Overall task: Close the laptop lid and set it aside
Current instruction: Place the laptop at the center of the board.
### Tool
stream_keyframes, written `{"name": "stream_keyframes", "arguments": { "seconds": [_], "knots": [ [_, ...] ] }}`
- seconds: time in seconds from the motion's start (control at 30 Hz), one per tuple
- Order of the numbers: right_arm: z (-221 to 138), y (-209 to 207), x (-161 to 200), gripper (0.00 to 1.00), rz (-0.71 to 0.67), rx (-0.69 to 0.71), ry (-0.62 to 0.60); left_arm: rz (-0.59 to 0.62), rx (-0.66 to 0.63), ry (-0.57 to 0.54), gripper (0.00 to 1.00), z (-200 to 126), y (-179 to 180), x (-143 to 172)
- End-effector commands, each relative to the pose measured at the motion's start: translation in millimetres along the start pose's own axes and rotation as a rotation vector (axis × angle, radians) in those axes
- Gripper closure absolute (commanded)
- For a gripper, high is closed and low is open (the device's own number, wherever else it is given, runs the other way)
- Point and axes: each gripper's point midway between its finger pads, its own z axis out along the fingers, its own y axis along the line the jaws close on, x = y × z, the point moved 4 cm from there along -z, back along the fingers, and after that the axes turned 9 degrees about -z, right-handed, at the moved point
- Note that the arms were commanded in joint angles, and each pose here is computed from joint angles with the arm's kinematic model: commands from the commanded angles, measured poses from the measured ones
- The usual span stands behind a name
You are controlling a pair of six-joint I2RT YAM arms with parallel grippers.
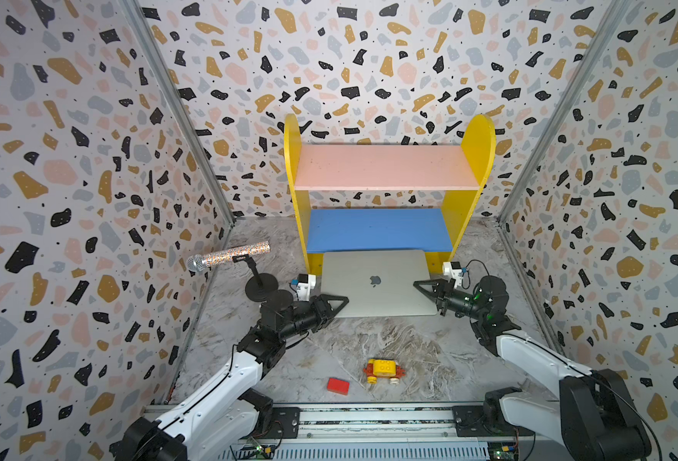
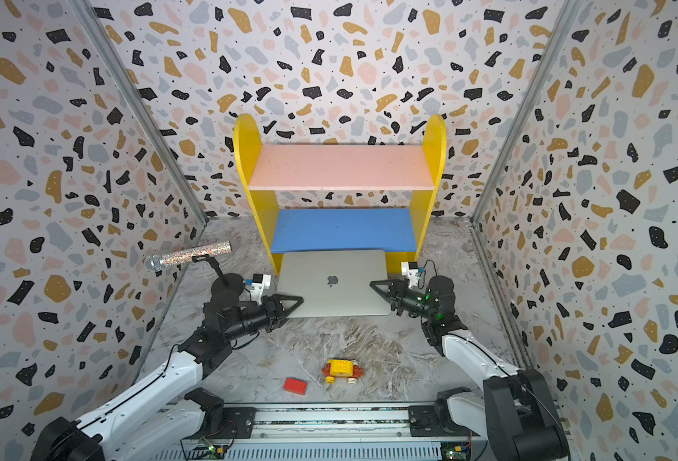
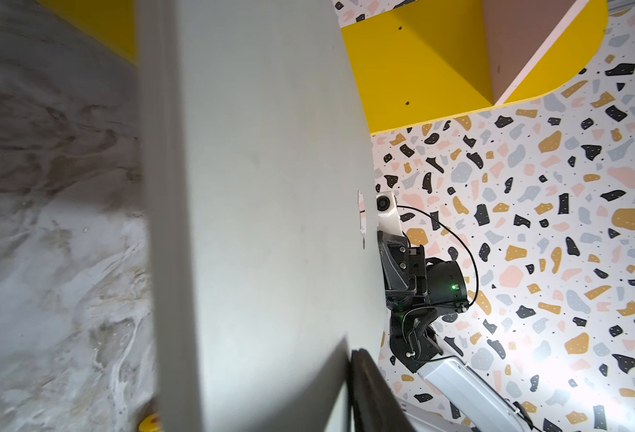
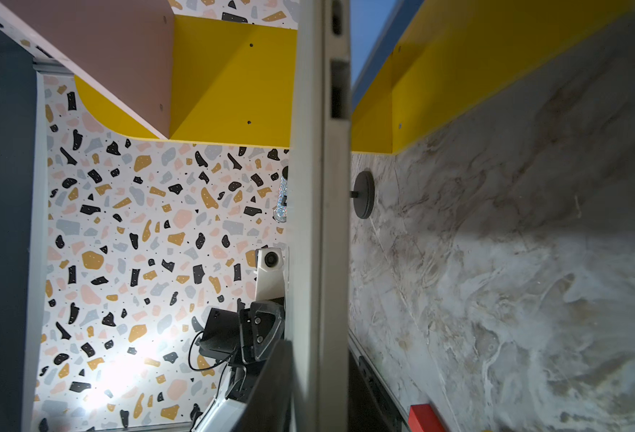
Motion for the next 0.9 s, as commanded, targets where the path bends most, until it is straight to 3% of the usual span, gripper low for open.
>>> {"name": "stream_keyframes", "arguments": {
  "seconds": [0.0, 0.87],
  "knots": [
    [-4, 32, 13, 0.79, -0.188, 0.003, 0.111, 0.154, 0.168, 0.032, 0.66, -6, -58, 3],
    [-3, 125, -28, 0.78, -0.312, -0.047, 0.078, 0.29, 0.316, 0.003, 0.65, -23, -164, -9]
  ]
}}
